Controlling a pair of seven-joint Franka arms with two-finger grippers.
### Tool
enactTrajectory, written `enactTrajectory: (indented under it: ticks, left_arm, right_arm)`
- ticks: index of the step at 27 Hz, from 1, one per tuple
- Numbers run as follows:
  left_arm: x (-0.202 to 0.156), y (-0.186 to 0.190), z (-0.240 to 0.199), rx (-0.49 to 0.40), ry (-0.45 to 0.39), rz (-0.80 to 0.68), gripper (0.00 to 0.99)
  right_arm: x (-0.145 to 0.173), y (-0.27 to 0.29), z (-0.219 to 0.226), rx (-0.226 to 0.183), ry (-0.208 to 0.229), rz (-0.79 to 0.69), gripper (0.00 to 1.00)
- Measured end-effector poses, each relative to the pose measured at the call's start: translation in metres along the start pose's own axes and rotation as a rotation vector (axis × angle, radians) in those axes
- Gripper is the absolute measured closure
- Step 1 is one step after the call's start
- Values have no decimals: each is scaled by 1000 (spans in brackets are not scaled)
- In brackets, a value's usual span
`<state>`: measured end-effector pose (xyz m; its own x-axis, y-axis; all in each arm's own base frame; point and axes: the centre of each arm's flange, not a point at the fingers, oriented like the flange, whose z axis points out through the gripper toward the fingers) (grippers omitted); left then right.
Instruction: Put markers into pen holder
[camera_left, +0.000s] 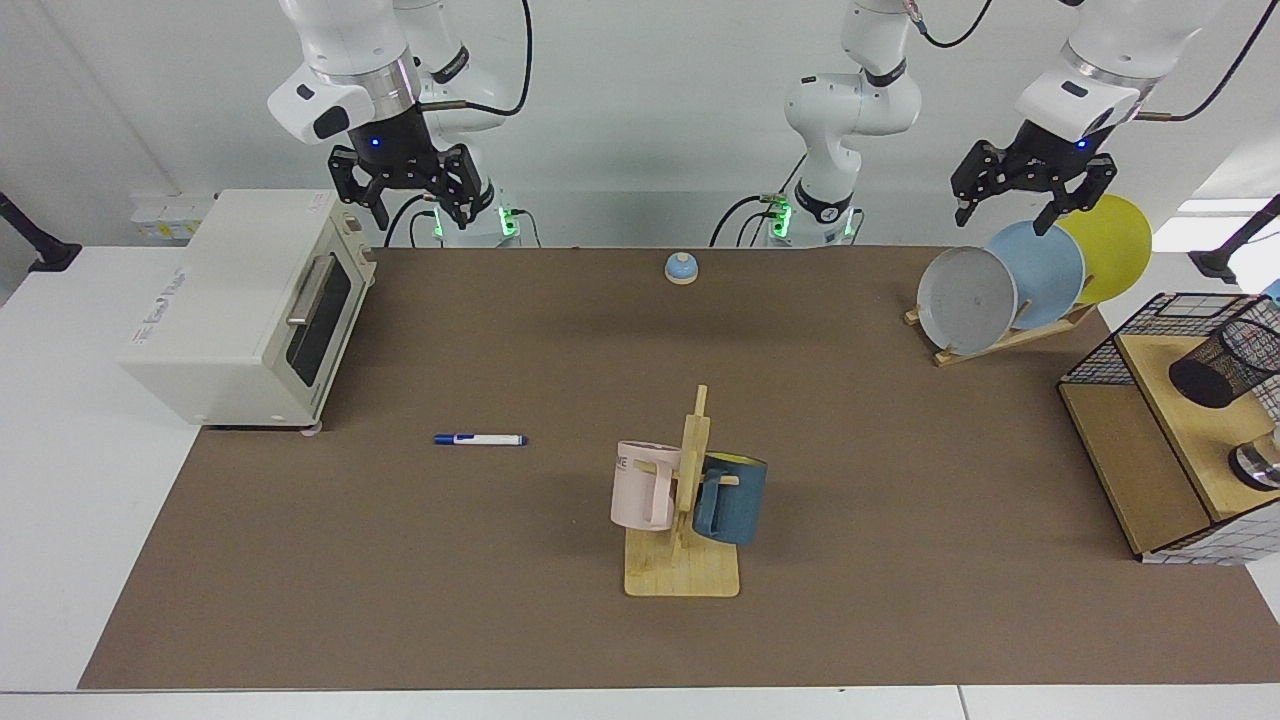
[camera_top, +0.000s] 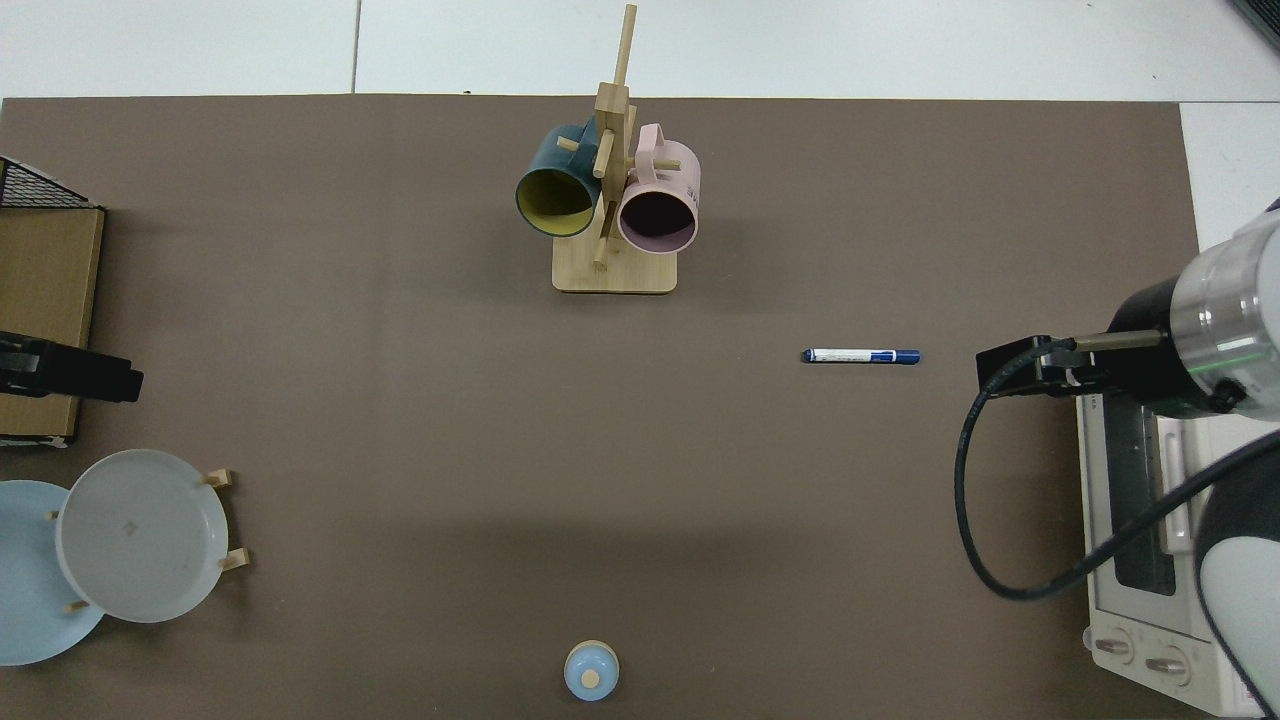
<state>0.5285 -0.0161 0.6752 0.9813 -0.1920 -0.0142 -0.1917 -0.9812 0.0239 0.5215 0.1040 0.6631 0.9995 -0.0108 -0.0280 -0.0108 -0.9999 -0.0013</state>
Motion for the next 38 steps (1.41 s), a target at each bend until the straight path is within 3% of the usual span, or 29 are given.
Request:
enactTrajectory:
  ticks: [22, 30, 38]
  left_arm:
    - [0, 0, 0, 0, 0, 0, 0]
    - [0, 0, 0, 0, 0, 0, 0]
    - [0, 0, 0, 0, 0, 0, 0]
  right_arm:
    - [1, 1, 2, 8, 6, 22, 4]
    - [8, 1, 9, 24, 36, 243, 4]
    - [24, 2, 33, 79, 64, 708, 4]
